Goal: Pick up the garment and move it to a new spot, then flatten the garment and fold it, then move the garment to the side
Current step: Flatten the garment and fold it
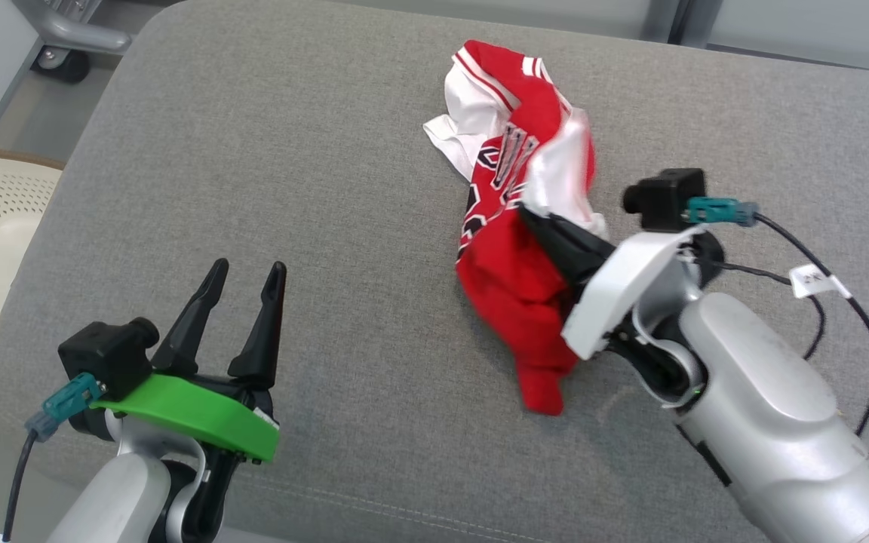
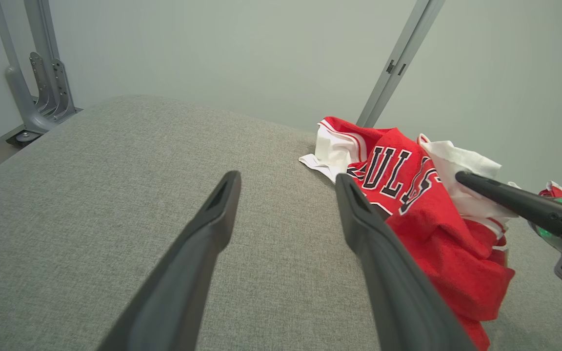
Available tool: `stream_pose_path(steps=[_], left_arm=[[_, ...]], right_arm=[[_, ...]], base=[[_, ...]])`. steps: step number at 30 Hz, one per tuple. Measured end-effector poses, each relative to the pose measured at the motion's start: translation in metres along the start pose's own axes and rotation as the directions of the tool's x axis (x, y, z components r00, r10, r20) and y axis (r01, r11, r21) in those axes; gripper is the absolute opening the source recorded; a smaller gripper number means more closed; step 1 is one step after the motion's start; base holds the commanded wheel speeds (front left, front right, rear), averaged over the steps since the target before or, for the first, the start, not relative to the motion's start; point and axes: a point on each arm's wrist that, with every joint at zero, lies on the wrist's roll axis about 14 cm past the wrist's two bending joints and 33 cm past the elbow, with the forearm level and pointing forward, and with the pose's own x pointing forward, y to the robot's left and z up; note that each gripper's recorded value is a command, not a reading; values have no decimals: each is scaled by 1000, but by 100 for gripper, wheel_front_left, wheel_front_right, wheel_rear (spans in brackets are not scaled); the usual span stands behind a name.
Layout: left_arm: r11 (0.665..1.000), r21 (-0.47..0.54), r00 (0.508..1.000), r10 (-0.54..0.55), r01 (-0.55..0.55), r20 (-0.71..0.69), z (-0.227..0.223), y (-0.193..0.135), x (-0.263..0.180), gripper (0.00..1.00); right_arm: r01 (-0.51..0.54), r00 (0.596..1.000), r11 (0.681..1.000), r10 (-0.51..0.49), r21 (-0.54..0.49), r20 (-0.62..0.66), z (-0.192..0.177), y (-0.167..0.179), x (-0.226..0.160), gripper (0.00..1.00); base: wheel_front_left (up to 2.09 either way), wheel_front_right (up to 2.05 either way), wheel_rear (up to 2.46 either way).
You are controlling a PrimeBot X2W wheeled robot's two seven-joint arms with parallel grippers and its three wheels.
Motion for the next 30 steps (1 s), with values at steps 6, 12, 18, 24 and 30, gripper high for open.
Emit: stream_pose_path(steps=[6, 12, 18, 24, 30], left_arm=[[1000, -12, 1000, 4, -3, 23, 6, -3, -4, 100], [1000, -20, 999, 16, -16, 44, 11, -2, -10, 100], [999, -46, 998, 30, -28, 62, 14, -5, -17, 100], [997, -65, 995, 50, -45, 82, 17, -6, -24, 100], [995, -80, 992, 66, -57, 110, 23, -6, -34, 100]], right_arm=[[-254, 963, 967, 254, -6, 95, 46, 87, 10, 0], [-384, 915, 923, 384, -23, 127, 75, 131, 12, 0], [-457, 880, 889, 455, -23, 132, 95, 155, 16, 0], [-498, 841, 864, 503, -76, 201, 135, 174, 19, 0], [-469, 818, 873, 487, -135, 306, 193, 182, 21, 0]], base=[[0, 0, 0], [0, 0, 0], [0, 0, 0], [0, 0, 0], [0, 0, 0]])
